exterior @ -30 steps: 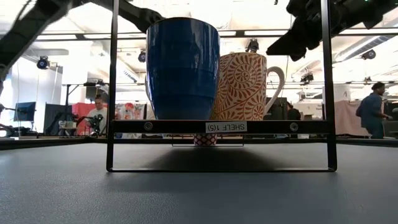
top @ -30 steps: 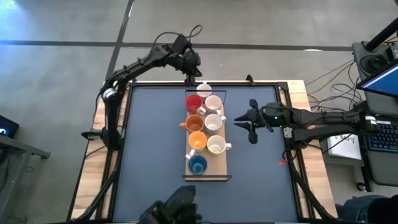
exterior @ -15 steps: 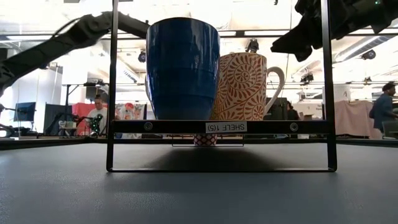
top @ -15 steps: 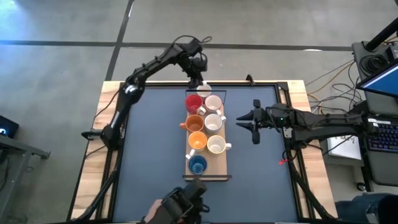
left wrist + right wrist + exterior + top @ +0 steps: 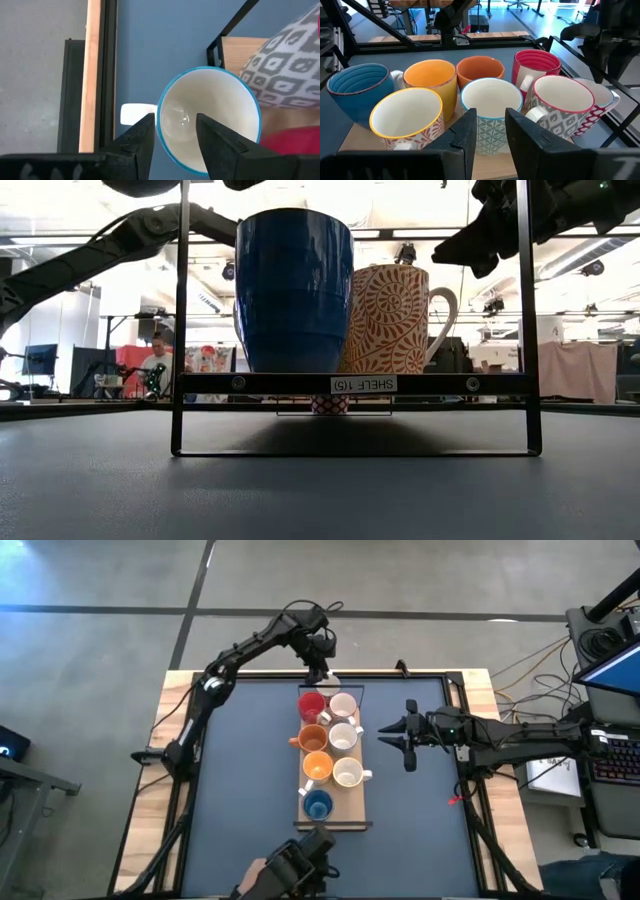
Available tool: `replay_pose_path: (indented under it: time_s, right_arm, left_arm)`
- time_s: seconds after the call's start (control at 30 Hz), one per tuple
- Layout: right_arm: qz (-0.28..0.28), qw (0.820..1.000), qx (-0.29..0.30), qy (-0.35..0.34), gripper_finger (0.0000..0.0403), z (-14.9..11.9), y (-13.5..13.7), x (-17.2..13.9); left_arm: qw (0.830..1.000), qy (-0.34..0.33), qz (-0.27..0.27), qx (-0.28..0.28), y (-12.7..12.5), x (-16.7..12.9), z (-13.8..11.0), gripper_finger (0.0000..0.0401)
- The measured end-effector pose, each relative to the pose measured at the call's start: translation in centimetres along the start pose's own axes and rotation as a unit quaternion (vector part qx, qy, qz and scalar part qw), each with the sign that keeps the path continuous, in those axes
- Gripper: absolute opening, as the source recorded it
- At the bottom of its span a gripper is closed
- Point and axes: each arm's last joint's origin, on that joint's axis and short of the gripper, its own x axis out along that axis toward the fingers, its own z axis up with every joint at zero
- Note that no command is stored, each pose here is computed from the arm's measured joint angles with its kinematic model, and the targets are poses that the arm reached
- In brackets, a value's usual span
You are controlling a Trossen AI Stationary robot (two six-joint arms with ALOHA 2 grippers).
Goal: Place coffee mugs
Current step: Put the red patterned mug on the shelf
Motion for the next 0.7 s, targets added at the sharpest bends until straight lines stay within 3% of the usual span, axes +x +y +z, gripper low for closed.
replay_pose_path:
  time_s: [0.27, 0.4, 0.7]
  right_arm:
    - [0.000, 1.000, 0.000, 0.000, 0.0093, 0.0, 0.0, 0.0]
    - [0.000, 1.000, 0.000, 0.000, 0.0093, 0.0, 0.0, 0.0]
    - [0.000, 1.000, 0.001, 0.000, 0.0093, 0.0, 0.0, 0.0]
  left_arm:
    - [0.999, 0.018, 0.026, -0.018, 0.3, -0.1, -0.3, 0.0127]
    - [1.000, 0.007, 0.008, -0.016, 0.5, -0.1, -0.4, 0.0127]
    - [1.000, 0.018, 0.020, -0.010, 1.0, -0.4, -1.0, 0.0104]
